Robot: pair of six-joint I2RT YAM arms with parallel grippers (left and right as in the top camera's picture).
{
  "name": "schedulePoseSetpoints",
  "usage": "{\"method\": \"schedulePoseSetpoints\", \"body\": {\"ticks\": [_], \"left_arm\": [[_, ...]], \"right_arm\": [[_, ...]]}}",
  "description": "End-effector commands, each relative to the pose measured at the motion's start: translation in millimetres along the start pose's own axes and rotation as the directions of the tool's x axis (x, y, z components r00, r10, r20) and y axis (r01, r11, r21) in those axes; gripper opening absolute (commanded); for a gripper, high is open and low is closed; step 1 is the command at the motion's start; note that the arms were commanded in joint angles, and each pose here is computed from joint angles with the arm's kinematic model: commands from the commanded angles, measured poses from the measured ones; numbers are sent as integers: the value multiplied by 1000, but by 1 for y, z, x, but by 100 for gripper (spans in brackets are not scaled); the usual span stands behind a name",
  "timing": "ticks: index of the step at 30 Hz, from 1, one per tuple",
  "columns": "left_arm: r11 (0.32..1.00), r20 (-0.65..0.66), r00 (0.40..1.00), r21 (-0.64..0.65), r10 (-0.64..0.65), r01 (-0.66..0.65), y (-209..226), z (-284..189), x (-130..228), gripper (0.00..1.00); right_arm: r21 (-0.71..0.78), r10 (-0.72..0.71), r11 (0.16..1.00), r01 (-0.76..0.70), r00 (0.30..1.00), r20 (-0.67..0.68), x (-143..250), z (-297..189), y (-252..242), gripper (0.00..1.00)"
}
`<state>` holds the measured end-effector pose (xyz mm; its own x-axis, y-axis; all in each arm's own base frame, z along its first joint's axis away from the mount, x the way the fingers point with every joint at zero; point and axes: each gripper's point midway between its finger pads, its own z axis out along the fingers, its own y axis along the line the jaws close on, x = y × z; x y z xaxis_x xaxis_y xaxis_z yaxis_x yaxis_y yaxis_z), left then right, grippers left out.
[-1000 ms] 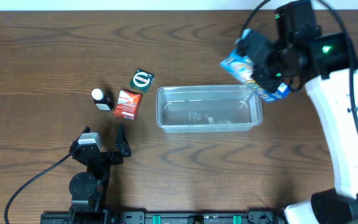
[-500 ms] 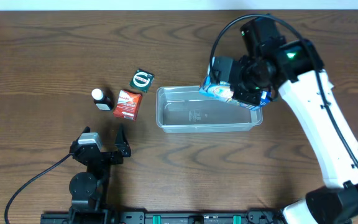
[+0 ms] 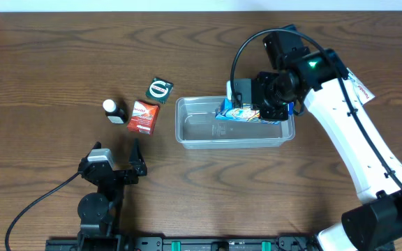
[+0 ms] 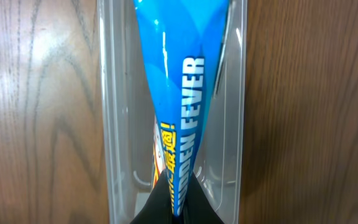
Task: Pack container
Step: 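Lift the blue box and carry it over the clear container, then lower the blue box into the container and open right gripper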
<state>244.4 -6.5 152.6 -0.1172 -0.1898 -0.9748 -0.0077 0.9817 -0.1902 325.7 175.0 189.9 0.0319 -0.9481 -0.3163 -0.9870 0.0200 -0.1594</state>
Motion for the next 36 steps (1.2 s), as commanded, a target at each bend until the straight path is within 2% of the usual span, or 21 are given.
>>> {"method": "schedulePoseSetpoints", "body": {"ticks": [1,14,29,36], "left_arm": [[1000,-49,999,-23,7,-8,6,2,18,98],[1000,-49,999,-23,7,-8,6,2,18,98],[1000,-49,999,-23,7,-8,6,2,18,98],[1000,-49,999,-23,7,-8,6,2,18,98]], "right_arm": [[-20,-43,999,43,999,21,4,8,1,1],[13,8,1000,-8,1000,10,38,43,-15,1],[-67,32,997,-33,999,-19,52,92,-19,1],[-71,30,997,-31,999,-20,53,99,-21,1]]}}
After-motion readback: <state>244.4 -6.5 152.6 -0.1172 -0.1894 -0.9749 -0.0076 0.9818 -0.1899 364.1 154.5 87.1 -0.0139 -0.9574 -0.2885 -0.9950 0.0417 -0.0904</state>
